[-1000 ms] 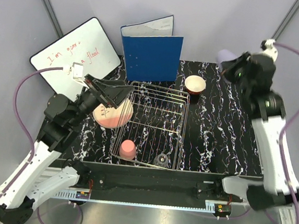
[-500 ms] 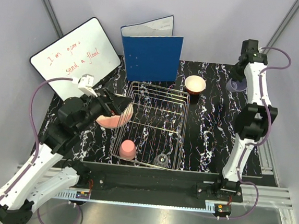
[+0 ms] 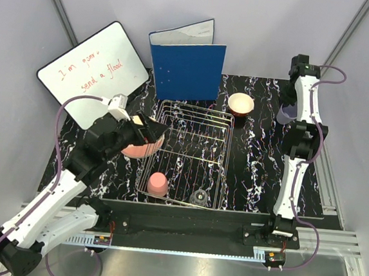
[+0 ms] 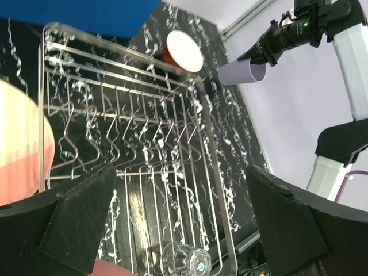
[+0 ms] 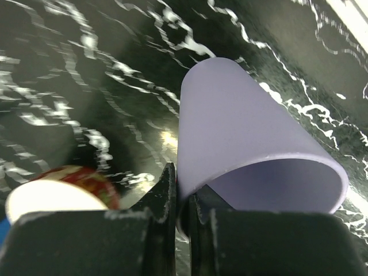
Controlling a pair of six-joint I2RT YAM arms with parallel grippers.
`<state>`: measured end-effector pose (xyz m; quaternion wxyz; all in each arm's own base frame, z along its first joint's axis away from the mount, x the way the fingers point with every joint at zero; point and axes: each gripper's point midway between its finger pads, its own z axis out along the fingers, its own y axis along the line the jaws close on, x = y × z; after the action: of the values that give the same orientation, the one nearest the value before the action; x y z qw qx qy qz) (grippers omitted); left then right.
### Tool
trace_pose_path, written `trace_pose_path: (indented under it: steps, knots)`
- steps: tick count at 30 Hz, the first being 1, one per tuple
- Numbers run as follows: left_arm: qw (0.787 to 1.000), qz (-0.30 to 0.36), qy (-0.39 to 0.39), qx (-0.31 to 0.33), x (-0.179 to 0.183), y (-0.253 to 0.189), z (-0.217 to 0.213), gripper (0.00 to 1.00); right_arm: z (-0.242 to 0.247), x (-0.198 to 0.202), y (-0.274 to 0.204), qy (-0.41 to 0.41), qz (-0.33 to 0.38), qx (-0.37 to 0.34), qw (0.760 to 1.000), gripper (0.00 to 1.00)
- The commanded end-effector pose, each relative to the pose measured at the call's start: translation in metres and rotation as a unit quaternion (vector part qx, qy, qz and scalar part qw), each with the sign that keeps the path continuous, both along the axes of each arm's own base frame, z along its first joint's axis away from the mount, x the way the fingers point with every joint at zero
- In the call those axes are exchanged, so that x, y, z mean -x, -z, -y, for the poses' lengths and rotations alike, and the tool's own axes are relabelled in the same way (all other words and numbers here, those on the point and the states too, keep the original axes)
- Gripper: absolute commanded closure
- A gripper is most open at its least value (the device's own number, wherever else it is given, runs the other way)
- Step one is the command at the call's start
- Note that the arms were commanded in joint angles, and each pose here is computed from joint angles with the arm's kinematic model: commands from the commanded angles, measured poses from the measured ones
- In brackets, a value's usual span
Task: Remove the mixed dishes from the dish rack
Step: Place the cup at the center of the board.
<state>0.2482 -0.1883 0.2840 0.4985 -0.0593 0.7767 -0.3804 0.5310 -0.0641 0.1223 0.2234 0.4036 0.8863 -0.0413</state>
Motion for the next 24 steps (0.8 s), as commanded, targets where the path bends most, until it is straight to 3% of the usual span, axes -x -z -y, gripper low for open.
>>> trace_pose_path:
  steps: [1,6,9,10,11,16,20,24]
  knots:
    - [1.000,-0.012,0.010,0.009,0.001,0.006,0.005,0.01,0.004,0.013,0.007,0.000,-0.029,0.007,1.000,1.00]
    - [1.000,-0.024,0.016,0.006,-0.001,0.014,0.009,0.01,0.004,0.016,0.016,-0.005,-0.042,0.009,0.999,0.97]
    - [0.999,-0.025,0.021,0.006,0.000,0.015,0.011,0.01,0.002,0.015,0.009,-0.008,-0.033,0.005,0.999,0.78]
    - [0.999,-0.023,0.024,0.007,0.000,0.014,0.012,0.01,0.001,0.015,0.005,-0.008,-0.027,0.003,1.000,0.64]
    - [0.999,-0.021,0.025,0.007,0.001,0.014,0.012,0.01,0.001,0.011,-0.002,-0.009,-0.014,0.002,1.000,0.59]
    - [0.999,-0.020,0.029,0.007,0.002,0.015,0.012,0.01,-0.007,0.001,-0.052,-0.013,0.060,-0.012,0.998,0.38]
    - [0.999,-0.019,0.034,0.009,0.003,0.016,0.014,0.01,-0.010,-0.003,-0.099,-0.011,0.118,-0.017,0.993,0.31]
    - [0.999,-0.012,0.037,0.007,0.004,0.014,0.014,0.01,-0.017,-0.001,-0.174,-0.010,0.215,-0.028,0.976,0.23]
